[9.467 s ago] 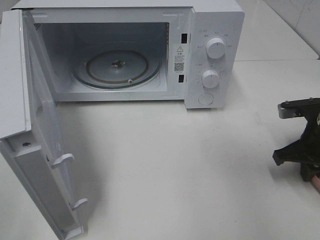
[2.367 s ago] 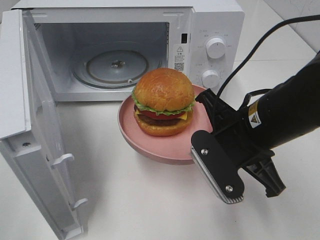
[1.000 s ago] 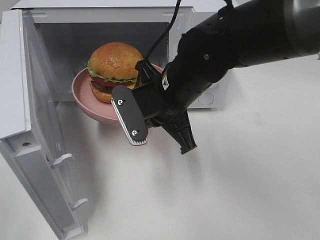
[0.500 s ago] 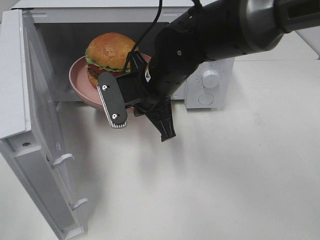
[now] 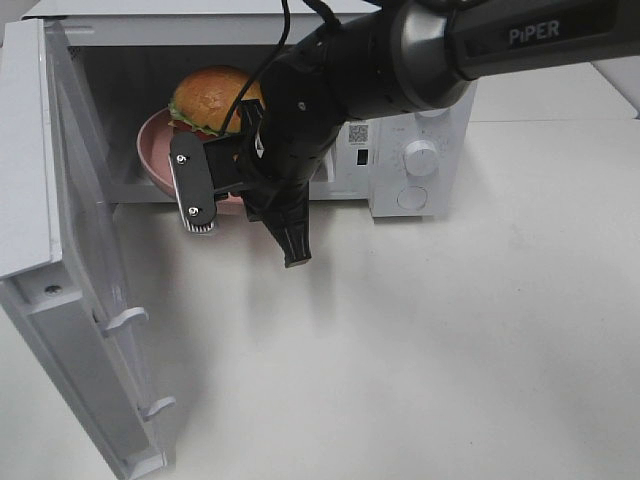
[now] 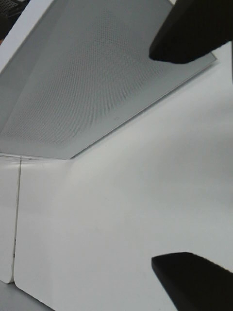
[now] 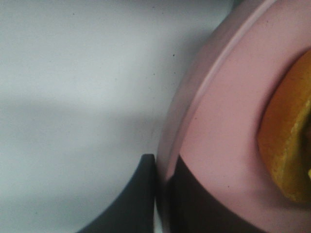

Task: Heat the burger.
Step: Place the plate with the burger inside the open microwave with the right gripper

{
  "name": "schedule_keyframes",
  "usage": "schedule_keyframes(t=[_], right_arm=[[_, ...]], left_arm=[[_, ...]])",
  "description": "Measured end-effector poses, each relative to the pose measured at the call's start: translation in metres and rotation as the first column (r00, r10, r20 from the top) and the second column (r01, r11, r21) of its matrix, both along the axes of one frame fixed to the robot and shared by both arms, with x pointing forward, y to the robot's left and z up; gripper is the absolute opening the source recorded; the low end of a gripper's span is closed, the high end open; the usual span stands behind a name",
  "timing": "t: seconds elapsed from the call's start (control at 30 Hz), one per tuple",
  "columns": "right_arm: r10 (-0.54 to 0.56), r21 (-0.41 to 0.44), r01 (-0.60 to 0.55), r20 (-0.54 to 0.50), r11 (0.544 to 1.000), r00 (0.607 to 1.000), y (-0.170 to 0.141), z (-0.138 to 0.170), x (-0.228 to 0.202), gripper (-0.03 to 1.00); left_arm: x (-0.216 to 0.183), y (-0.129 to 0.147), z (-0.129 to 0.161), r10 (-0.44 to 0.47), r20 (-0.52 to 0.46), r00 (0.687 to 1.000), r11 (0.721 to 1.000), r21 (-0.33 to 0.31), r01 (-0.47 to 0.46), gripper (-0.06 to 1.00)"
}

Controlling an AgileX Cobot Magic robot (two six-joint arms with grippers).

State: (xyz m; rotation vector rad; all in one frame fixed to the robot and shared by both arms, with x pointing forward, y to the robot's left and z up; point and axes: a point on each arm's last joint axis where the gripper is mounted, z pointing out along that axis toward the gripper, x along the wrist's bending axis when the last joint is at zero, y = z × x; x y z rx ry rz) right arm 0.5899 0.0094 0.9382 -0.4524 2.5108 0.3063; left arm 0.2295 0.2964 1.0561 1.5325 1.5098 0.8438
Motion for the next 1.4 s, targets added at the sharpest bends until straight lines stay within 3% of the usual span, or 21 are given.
schedule_keyframes(t=[0.77, 1.4], right_arm=[[-0.054, -0.026, 0.056, 0.057, 0.998, 0.997, 0.019, 0.002, 0.031, 0.05], [-0.114, 0.039, 0.111, 0.096, 0.993, 0.989, 0.023, 0.001, 0.063, 0.05]], left_arm=[[0.000, 0.001, 0.000, 0.005, 0.000, 1.000, 1.000, 0.007, -0.005, 0.98], [0.000, 0.001, 0.000, 0.006, 0.000, 1.000, 1.000, 0.008, -0.006, 0.98]])
